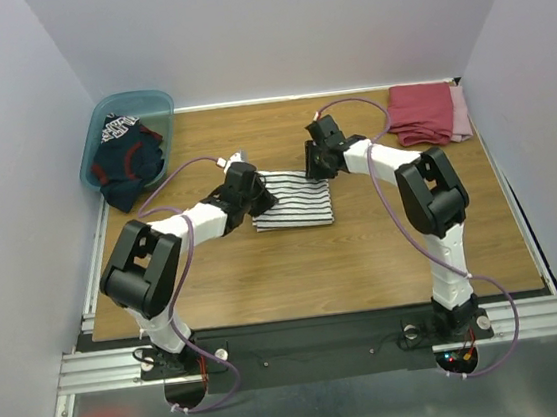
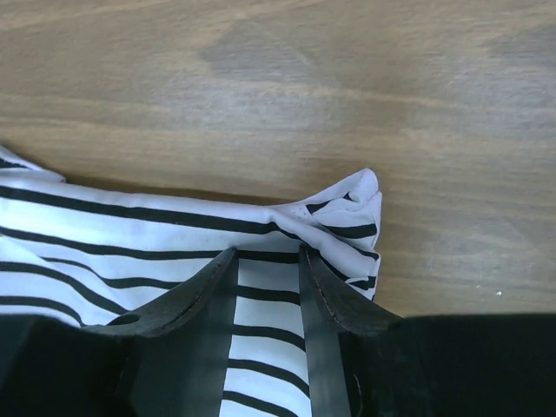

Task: Fold and stack the tank tops
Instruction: Fold the tank top

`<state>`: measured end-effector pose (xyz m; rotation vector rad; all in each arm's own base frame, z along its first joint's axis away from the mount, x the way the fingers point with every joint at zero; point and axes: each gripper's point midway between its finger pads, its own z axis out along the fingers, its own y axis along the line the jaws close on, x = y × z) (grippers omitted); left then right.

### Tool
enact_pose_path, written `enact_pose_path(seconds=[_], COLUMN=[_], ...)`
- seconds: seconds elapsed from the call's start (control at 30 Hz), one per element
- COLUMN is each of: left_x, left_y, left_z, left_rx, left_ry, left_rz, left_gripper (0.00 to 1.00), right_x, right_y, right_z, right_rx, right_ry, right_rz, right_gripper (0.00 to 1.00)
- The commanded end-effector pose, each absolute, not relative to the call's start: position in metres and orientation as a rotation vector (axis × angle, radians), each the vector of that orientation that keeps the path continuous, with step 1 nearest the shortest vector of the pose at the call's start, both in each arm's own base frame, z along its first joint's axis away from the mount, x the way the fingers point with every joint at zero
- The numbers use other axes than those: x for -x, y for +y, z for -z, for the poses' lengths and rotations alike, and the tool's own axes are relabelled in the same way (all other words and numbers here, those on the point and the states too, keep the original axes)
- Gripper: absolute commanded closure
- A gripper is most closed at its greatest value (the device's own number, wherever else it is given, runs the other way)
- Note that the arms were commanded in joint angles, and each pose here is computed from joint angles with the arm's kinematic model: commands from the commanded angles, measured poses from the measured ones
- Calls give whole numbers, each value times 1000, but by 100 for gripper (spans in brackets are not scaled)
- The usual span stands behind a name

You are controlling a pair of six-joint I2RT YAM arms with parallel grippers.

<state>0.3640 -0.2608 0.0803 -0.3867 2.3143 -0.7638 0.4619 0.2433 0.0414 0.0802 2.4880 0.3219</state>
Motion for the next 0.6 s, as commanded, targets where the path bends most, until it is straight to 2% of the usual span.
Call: enact_pose_path(seconds=[0.0, 0.3, 0.57], left_x=[-370, -350, -319], left_y=[-262, -254, -284], left_z=[-76, -42, -26], left_rx=[401, 425, 401], left_ry=[2292, 2355, 2406], left_rz=[765, 702, 761], left_gripper=[100, 100, 100], right_x=[-484, -492, -499], right_y=[246, 252, 276], right_z=[-54, -61, -52], right_rx=[-73, -44, 29], right_ry=[2429, 2412, 2432], right_rz=[-340, -375, -488], right_gripper=[60, 58, 57])
